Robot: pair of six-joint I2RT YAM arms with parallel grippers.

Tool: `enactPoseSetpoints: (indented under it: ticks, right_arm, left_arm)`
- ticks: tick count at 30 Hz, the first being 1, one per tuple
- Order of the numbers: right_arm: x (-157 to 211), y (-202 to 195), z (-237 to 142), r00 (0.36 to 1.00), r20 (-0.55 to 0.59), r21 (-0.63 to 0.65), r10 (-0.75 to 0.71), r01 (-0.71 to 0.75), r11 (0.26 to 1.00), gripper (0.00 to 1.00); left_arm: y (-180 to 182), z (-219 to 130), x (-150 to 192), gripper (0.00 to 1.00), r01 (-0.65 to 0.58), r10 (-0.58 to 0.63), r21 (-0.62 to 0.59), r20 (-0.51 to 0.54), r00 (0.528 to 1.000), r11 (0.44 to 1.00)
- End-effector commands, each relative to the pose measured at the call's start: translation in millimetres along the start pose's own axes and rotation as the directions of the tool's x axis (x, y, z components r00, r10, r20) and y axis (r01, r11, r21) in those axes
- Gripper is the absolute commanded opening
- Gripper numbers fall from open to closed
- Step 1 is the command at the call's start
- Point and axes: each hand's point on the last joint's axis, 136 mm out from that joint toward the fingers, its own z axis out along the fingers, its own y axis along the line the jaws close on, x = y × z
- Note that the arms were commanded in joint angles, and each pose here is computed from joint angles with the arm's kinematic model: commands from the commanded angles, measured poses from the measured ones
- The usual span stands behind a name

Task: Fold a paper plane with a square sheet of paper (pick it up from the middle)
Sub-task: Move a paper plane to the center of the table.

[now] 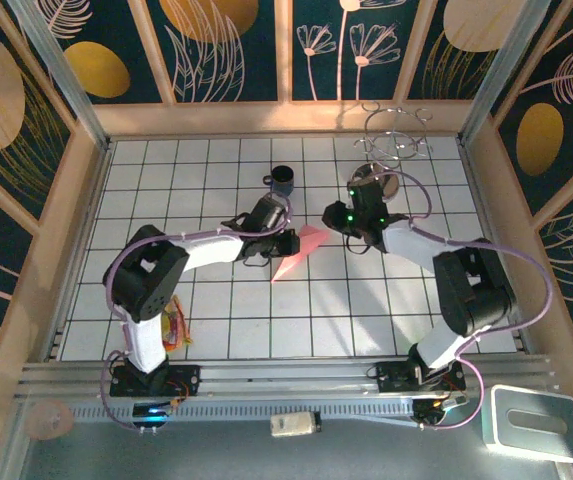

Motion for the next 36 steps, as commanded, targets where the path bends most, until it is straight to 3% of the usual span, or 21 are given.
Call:
enactPoseSetpoints:
  ticks: [1,9,13,17,25,30,36]
  right_arm:
    - [10,-3,-9,1.000,0.022,0.064,-0.011,0.009,0.998,0.29]
    - [58,22,0,0.994,-0.079,0.133,0.078,-0.067,0.989,0.55]
    - [79,31,17,0.984,-0.135,0.212,0.115,-0.085,0.974,0.61]
    - [86,25,30,0.985,-0.114,0.359,0.133,-0.084,0.929,0.64]
    - [98,17,36,0.978,-0.076,0.487,0.195,-0.135,0.863,0.64]
    - [108,15,42,0.966,-0.110,0.524,0.233,-0.143,0.840,0.59]
    - [105,9,31,0.965,-0.062,0.565,0.253,-0.176,0.806,0.52]
  left_arm:
    - [-19,-35,-30,0.21,-0.031,0.029,0.026,0.092,0.995,0.999]
    - [37,-74,-31,0.53,0.038,-0.022,-0.076,0.203,0.979,0.996]
    - [67,-86,-26,0.67,0.073,-0.040,-0.128,0.242,0.969,0.989]
    - [93,-98,-21,0.80,0.113,-0.058,-0.171,0.294,0.954,0.979]
    - [124,-104,-9,0.89,0.143,-0.069,-0.219,0.314,0.947,0.965]
    - [127,-102,-7,0.91,0.130,-0.058,-0.224,0.304,0.951,0.966]
    - [128,-100,-8,0.91,0.122,-0.050,-0.225,0.303,0.952,0.967]
